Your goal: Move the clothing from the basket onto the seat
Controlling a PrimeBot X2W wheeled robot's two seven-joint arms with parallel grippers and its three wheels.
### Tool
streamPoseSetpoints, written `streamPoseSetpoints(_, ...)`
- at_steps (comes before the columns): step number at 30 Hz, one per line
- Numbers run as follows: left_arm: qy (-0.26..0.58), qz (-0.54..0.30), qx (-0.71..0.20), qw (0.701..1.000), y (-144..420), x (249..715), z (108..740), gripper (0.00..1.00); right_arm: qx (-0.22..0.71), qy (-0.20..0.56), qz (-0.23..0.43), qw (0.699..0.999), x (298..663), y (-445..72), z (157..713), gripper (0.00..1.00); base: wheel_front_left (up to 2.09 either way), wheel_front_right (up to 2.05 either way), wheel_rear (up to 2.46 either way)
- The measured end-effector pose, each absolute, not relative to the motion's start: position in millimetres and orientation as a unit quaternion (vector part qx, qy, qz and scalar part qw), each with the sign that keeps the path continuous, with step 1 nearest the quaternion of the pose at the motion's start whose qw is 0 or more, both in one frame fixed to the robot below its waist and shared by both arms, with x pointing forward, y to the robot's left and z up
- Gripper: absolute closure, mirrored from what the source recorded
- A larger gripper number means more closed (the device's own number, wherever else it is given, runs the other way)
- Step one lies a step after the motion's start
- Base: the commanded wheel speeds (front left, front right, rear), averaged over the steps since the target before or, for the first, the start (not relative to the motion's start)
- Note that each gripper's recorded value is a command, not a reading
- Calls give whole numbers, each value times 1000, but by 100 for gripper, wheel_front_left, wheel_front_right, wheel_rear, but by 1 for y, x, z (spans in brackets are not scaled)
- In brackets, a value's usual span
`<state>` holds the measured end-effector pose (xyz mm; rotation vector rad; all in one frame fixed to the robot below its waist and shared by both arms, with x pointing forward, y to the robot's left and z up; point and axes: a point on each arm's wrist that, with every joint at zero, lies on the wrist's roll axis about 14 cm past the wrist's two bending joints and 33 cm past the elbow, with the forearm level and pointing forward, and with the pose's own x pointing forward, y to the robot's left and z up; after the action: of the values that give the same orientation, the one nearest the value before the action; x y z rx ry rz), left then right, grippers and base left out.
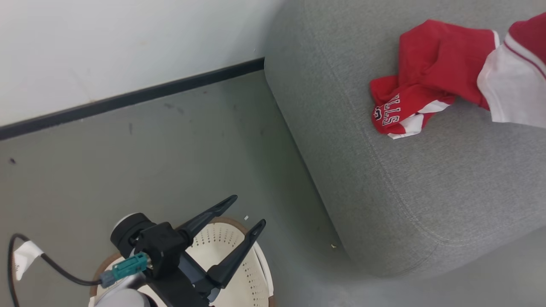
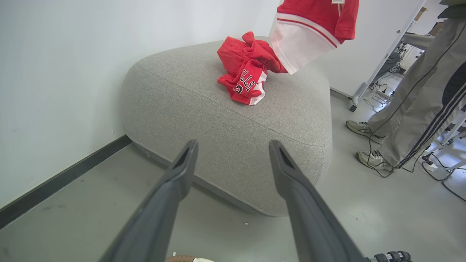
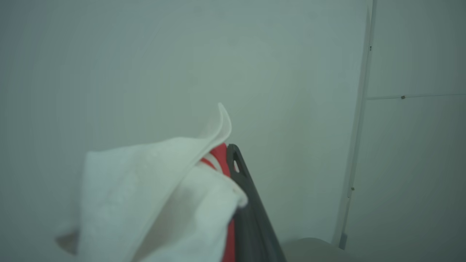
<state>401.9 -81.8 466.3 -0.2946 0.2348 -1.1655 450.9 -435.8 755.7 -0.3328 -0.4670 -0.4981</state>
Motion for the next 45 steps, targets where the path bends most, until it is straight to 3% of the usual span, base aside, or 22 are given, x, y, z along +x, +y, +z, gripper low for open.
streamPoseSetpoints(10, 128, -529, -148, 826, -63, 422, 442, 0, -189, -127, -234, 945, 510, -430, 679, 100, 0, 0, 0)
streamPoseSetpoints(20, 157, -499, -150, 839, -37, 433, 412, 0, -179, 4, -182, 967, 562, -387, 566, 100, 0, 0, 0)
streamPoseSetpoints(25, 160, -491, -151, 843, -32, 435, 407, 0, -170, 69, -169, 968, 566, -374, 523, 100, 0, 0, 0)
streamPoseSetpoints(31, 156, -489, -148, 845, -30, 436, 409, 0, -154, 173, -183, 956, 543, -383, 472, 100, 0, 0, 0)
streamPoseSetpoints(32, 155, -488, -147, 846, -29, 436, 411, 0, -154, 183, -183, 954, 540, -383, 468, 77, 0, 0, 0)
streamPoseSetpoints(33, 154, -488, -146, 847, -29, 436, 412, 0, -154, 185, -182, 953, 539, -382, 468, 61, 0, 0, 0)
streamPoseSetpoints(34, 152, -487, -145, 847, -29, 436, 413, 0, -152, 187, -183, 953, 539, -382, 469, 30, 0, 0, 0)
streamPoseSetpoints(35, 149, -487, -147, 848, -30, 436, 415, 0, -151, 193, -184, 952, 537, -382, 468, 30, 0, 0, 0)
streamPoseSetpoints(36, 146, -487, -147, 849, -31, 436, 417, 0, -150, 198, -186, 951, 535, -383, 467, 0, 0, 0, 0)
streamPoseSetpoints(45, 122, -482, -148, 855, -36, 434, 439, 0, -141, 223, -197, 944, 514, -390, 479, 0, 0, 0, 0)
